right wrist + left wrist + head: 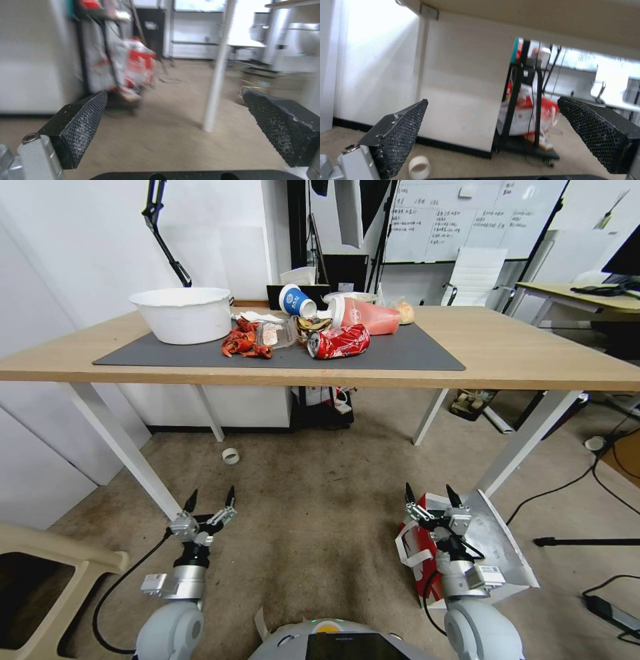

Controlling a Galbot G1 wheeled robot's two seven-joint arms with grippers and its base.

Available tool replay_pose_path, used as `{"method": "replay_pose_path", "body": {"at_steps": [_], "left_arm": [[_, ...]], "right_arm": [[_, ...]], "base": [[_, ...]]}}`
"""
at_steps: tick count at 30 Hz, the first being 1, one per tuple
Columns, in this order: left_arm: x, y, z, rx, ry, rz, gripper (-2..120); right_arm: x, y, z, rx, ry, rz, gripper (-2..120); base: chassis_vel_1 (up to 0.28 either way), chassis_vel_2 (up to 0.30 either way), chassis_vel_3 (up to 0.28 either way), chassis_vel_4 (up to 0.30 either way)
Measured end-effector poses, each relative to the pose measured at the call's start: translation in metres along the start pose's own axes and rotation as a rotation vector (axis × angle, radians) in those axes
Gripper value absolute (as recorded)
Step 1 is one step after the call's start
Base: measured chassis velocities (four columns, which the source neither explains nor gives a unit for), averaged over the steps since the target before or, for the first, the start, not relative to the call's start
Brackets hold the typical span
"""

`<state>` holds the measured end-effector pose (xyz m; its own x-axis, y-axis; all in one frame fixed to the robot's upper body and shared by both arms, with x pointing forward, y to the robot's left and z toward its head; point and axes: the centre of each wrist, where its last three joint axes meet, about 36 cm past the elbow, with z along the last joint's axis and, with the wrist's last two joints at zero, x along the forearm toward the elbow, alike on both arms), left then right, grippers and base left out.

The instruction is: Pick up the food delivery bag from the floor and place it on the table.

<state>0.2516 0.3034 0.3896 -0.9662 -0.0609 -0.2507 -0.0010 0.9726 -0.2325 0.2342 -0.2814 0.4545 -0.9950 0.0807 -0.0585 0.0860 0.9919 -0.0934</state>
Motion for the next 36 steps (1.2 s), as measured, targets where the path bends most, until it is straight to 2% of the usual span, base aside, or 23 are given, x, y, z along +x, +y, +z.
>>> {"method": "replay_pose_path", "body": {"at_steps": [2,3,4,6,7,8,10,11,12,13,16,17,19,21,23,25,28,36], "left_arm": [[-0.002,0.001,-0.003,0.001,-0.003,0.004,100],[-0.003,0.002,-0.004,-0.002,0.001,0.008,100],[-0.003,0.002,-0.004,-0.002,0.001,0.008,100],[-0.003,0.003,-0.004,-0.002,0.009,0.01,100],[-0.001,0.002,-0.002,0.002,0.023,0.011,100],[-0.001,0.002,-0.002,0.002,0.023,0.011,100],[0.0,0.001,0.0,0.007,0.035,0.012,100],[0.001,0.002,0.005,0.008,0.049,0.01,100],[0.001,0.002,0.005,0.008,0.049,0.01,100],[0.002,0.003,0.008,0.008,0.059,0.008,100],[0.002,0.008,0.018,0.004,0.083,0.006,100],[0.002,0.008,0.018,0.004,0.083,0.006,100],[-0.001,0.012,0.023,0.0,0.09,0.004,100],[-0.002,0.013,0.025,0.0,0.092,0.003,100],[-0.005,0.015,0.03,0.0,0.102,0.004,100],[-0.006,0.015,0.032,0.001,0.106,0.004,100],[-0.008,0.017,0.035,-0.002,0.111,0.005,100],[-0.006,0.015,0.034,-0.004,0.116,0.006,100]], "right_arm": [[-0.003,-0.015,-0.008,0.044,0.031,0.026,100],[-0.007,-0.03,-0.015,0.082,0.059,0.053,100],[-0.007,-0.03,-0.015,0.082,0.059,0.053,100],[-0.012,-0.05,-0.025,0.129,0.092,0.093,100],[-0.016,-0.069,-0.032,0.177,0.127,0.132,100],[-0.016,-0.069,-0.032,0.177,0.127,0.132,100],[-0.019,-0.084,-0.036,0.214,0.159,0.164,100],[-0.023,-0.102,-0.04,0.245,0.203,0.201,100],[-0.023,-0.102,-0.04,0.245,0.203,0.201,100],[-0.026,-0.113,-0.04,0.262,0.236,0.217,100],[-0.034,-0.143,-0.032,0.314,0.327,0.231,100],[-0.034,-0.143,-0.032,0.314,0.327,0.231,100],[-0.04,-0.162,-0.021,0.349,0.374,0.234,100],[-0.042,-0.168,-0.017,0.357,0.389,0.233,100],[-0.05,-0.187,-0.001,0.371,0.452,0.224,100],[-0.052,-0.191,0.005,0.367,0.478,0.215,100],[-0.064,-0.203,0.024,0.301,0.545,0.152,100],[-0.091,-0.205,0.041,0.248,0.594,0.08,100]], "base": [[0.0,0.0,0.0,0.0],[0.0,0.0,0.0,0.0],[0.0,0.0,0.0,0.0],[0.0,0.0,0.0,0.0],[0.0,0.0,0.0,0.0],[0.0,0.0,0.0,0.0],[0.0,0.0,0.0,0.0],[0.0,0.0,0.0,0.0],[0.0,0.0,0.0,0.0],[0.0,0.0,0.0,0.0],[0.0,0.0,0.0,0.0],[0.0,0.0,0.0,0.0],[0.0,0.0,0.0,0.0],[0.0,0.0,0.0,0.0],[0.0,0.0,0.0,0.0],[0.0,0.0,0.0,0.0],[0.0,0.0,0.0,0.0],[0.0,0.0,0.0,0.0]]}}
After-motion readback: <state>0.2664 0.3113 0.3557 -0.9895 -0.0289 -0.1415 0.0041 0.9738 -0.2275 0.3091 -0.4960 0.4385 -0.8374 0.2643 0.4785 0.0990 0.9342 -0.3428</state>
